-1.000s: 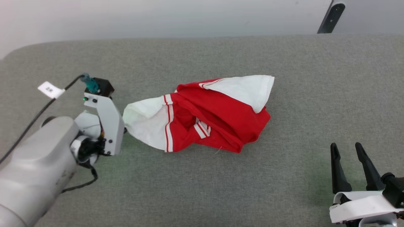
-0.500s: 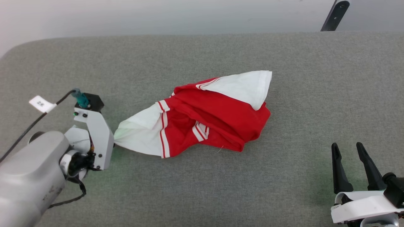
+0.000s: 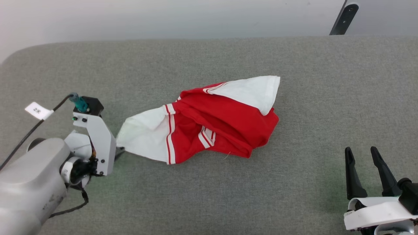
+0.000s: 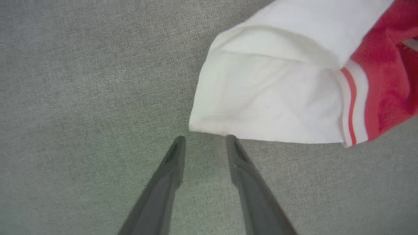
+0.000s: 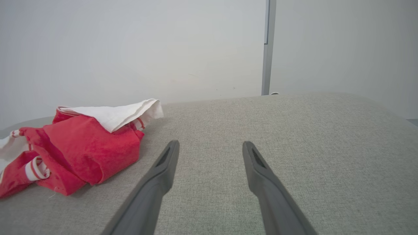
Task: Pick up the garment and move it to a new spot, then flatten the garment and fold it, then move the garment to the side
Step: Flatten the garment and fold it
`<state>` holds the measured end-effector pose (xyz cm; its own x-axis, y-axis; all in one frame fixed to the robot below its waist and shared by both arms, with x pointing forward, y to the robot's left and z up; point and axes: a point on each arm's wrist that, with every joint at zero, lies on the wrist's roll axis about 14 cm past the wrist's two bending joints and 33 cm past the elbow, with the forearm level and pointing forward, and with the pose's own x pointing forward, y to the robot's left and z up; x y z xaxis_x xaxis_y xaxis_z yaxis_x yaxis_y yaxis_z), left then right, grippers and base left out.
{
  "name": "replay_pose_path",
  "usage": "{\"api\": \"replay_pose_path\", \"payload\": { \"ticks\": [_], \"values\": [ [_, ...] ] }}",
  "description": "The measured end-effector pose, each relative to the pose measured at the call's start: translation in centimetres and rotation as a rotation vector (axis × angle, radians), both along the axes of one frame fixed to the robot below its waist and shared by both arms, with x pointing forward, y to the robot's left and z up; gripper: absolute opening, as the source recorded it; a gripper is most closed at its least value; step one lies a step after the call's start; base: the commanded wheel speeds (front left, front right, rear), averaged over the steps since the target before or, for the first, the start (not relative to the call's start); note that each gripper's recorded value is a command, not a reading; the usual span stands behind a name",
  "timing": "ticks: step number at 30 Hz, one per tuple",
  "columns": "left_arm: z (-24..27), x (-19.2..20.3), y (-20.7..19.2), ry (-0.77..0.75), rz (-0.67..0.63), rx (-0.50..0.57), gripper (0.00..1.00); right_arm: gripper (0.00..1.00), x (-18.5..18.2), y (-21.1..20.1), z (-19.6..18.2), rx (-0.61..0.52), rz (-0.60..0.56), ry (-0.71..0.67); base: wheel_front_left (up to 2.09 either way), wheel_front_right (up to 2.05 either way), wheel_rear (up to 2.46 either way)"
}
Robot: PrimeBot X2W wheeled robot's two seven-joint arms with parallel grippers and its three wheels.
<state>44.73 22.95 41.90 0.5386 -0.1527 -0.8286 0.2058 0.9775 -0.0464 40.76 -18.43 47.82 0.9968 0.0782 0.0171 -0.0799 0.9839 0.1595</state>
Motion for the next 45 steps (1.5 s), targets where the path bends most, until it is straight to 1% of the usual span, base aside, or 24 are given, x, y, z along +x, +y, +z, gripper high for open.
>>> {"api": "replay_pose_path", "payload": {
  "ticks": [7, 10, 17, 22, 27, 30, 35, 39, 42, 45],
  "values": [
    [1.0, 0.0, -0.1, -0.045, -0.008, -0.003, 1.00, 1.00, 0.0, 0.3, 0.4, -0.002, 0.011, -0.011, 0.00, 0.00, 0.00],
    [1.8, 0.2, -0.5, -0.087, -0.007, -0.026, 1.00, 1.00, -0.1, 0.4, 0.6, -0.005, 0.016, -0.015, 0.00, 0.00, 0.00],
    [3.3, 0.3, -2.4, -0.222, 0.038, -0.159, 1.00, 1.00, -1.0, 0.4, 1.0, -0.012, 0.022, -0.020, 0.00, 0.00, 0.00],
    [3.4, -0.6, -3.5, -0.304, 0.088, -0.258, 1.00, 1.00, -2.0, 0.2, 1.2, -0.022, 0.021, -0.016, 0.00, 0.00, 0.00],
    [3.1, -1.7, -4.1, -0.376, 0.132, -0.322, 1.00, 1.00, -2.3, 0.3, 1.3, -0.031, 0.030, -0.009, 0.00, 0.00, 0.00],
    [3.7, -2.1, -4.4, -0.454, 0.167, -0.374, 1.00, 1.00, -2.3, 0.6, 1.3, -0.040, 0.046, 0.000, 0.00, 0.00, 0.00],
    [3.7, -3.7, -4.8, -0.532, 0.218, -0.431, 1.00, 1.00, -1.8, 1.6, 1.3, -0.076, 0.103, 0.021, 0.00, 0.00, 0.00],
    [3.3, -5.4, -5.2, -0.563, 0.240, -0.447, 1.00, 1.00, -0.9, 3.0, 1.1, -0.130, 0.178, 0.059, 0.00, 0.00, 0.00],
    [2.9, -6.6, -5.2, -0.580, 0.247, -0.425, 1.00, 1.00, 0.2, 4.3, 1.2, -0.195, 0.256, 0.086, 0.00, 0.00, 0.00],
    [2.7, -7.7, -5.3, -0.587, 0.277, -0.436, 1.00, 1.00, 1.2, 5.9, 1.2, -0.268, 0.344, 0.113, 0.00, 0.00, 0.00]
  ]
}}
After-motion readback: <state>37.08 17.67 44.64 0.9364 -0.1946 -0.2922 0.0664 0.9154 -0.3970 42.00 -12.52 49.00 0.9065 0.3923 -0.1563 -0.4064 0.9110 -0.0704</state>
